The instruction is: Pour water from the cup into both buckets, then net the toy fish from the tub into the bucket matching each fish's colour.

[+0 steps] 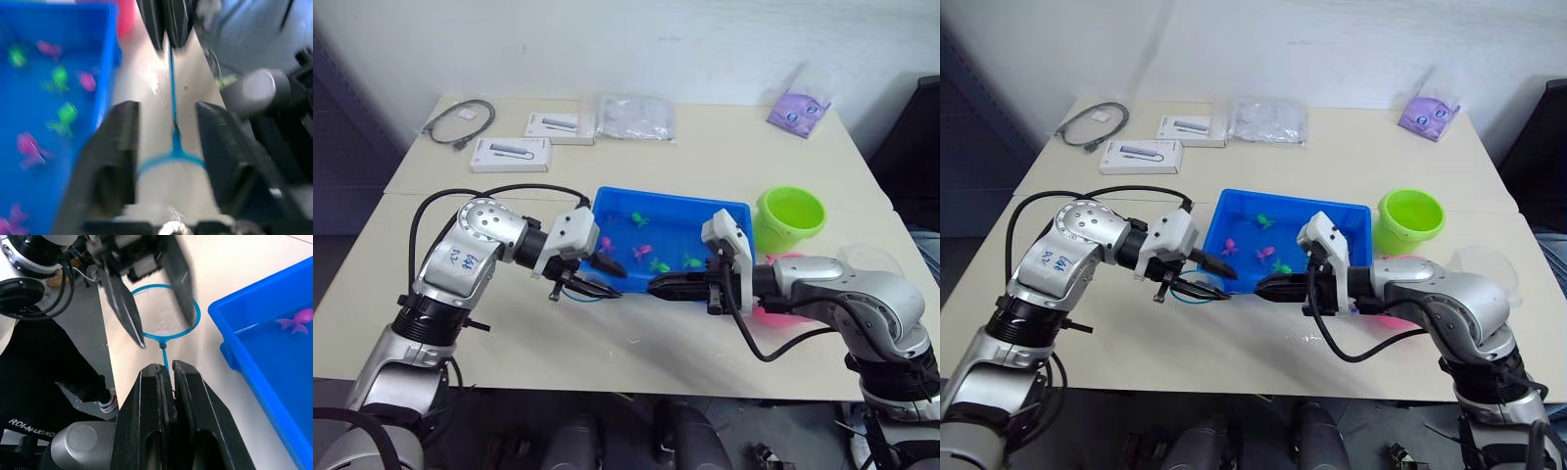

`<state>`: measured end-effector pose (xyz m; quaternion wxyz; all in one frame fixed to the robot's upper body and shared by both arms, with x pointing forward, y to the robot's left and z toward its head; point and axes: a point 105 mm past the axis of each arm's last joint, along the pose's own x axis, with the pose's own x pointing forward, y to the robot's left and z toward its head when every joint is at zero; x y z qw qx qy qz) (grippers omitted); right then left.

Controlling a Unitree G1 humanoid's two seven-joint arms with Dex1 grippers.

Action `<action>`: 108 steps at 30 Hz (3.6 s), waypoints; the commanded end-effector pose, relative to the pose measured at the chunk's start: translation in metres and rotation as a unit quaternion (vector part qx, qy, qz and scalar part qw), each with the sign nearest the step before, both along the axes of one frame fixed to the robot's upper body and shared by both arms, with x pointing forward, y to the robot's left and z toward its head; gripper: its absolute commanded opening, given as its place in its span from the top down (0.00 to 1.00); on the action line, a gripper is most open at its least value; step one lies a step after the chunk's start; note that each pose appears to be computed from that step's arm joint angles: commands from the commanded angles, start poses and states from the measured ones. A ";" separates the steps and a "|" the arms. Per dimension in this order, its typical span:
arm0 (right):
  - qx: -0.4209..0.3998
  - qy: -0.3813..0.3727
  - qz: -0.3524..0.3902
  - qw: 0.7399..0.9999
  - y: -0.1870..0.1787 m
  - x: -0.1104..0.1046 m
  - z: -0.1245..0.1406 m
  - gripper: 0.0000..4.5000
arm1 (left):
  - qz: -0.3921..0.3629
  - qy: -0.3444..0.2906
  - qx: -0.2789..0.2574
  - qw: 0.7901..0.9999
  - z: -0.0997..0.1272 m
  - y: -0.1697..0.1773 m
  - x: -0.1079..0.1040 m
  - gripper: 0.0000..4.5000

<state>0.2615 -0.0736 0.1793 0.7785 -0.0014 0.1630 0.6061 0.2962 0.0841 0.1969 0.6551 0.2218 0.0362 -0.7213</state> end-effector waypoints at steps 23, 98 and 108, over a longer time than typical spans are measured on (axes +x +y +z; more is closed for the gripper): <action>0.008 0.024 -0.376 0.926 -0.097 0.013 0.003 1.00 | 0.144 -0.040 -0.108 0.983 -0.007 0.059 0.014 0.01; -0.101 -0.128 -0.333 0.929 -0.109 -0.002 0.019 1.00 | 0.098 -0.031 -0.138 0.985 -0.002 0.031 0.007 0.01; -0.062 -0.199 -0.385 0.899 -0.144 -0.045 0.034 1.00 | 0.029 0.011 -0.153 0.988 0.008 0.004 0.007 0.01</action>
